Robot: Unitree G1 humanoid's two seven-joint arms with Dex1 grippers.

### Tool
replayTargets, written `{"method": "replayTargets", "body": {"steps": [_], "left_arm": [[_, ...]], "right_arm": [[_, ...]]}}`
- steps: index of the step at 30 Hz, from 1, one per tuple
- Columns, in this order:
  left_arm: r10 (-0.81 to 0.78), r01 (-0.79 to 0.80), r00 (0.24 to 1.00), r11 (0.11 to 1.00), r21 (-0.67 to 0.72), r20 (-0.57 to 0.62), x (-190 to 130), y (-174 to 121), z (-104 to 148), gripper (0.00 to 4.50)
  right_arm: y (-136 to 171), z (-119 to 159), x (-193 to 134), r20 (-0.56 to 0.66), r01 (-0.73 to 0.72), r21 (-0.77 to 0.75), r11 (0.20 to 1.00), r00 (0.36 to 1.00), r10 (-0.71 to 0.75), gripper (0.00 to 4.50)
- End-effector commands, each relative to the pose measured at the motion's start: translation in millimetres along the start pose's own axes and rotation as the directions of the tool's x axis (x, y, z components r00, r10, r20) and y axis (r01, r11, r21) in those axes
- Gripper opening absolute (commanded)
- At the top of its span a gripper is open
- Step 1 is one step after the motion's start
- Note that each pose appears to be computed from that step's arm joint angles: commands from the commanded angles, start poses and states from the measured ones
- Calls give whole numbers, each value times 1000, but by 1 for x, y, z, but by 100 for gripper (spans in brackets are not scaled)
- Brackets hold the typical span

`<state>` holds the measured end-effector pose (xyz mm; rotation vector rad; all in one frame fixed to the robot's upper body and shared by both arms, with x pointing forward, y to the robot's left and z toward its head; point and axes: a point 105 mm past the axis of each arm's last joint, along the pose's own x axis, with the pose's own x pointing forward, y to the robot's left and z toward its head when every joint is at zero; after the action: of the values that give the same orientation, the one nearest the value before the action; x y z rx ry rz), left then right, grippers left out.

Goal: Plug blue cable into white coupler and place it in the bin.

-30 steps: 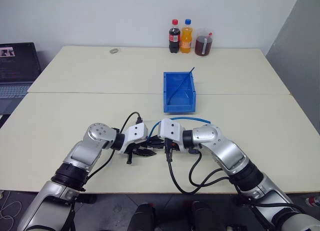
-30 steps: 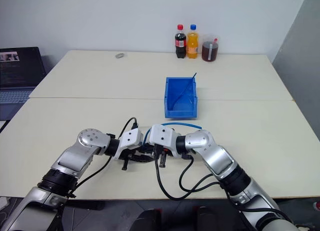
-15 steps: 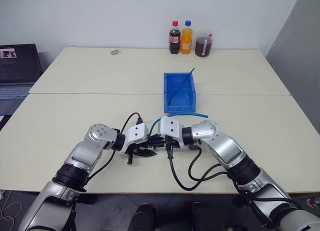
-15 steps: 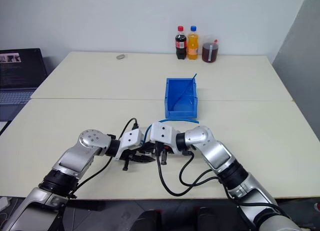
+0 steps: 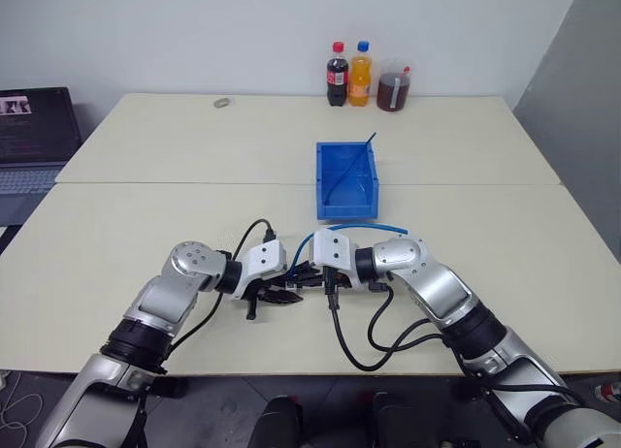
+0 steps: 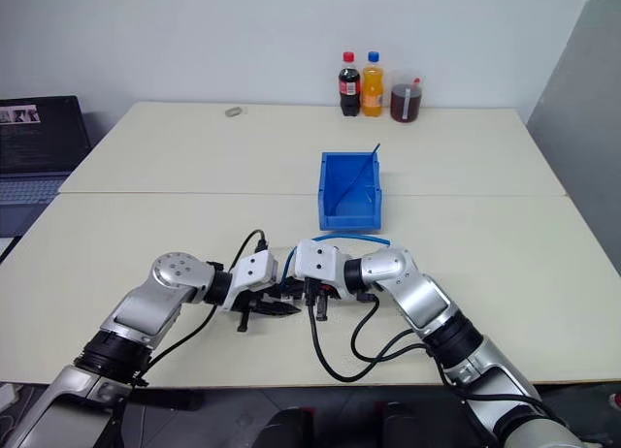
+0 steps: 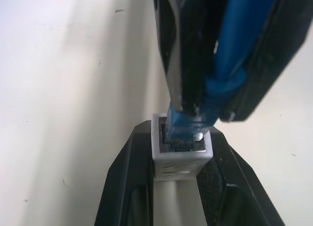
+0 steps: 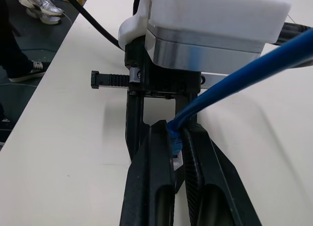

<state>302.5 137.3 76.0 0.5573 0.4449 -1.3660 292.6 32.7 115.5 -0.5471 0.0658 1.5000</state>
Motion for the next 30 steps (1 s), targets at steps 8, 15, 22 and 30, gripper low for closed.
{"method": "replayTargets", "body": {"steps": [8,15,22,30], "left_arm": [[-33,33,999,999,-1,0,9,-8,0,81],[-29,29,1000,1000,-6,-2,8,-9,-2,81],[-15,15,1000,1000,-14,-2,6,-9,-3,81],[32,-32,999,999,7,3,7,-4,-2,81]], "right_arm": [[34,-50,20,-252,-189,82,978,946,204,0],[38,-75,11,-351,-208,101,973,907,231,0],[37,-85,4,-360,-189,148,971,904,231,0],[28,-70,9,-273,-125,165,978,947,167,0]]}}
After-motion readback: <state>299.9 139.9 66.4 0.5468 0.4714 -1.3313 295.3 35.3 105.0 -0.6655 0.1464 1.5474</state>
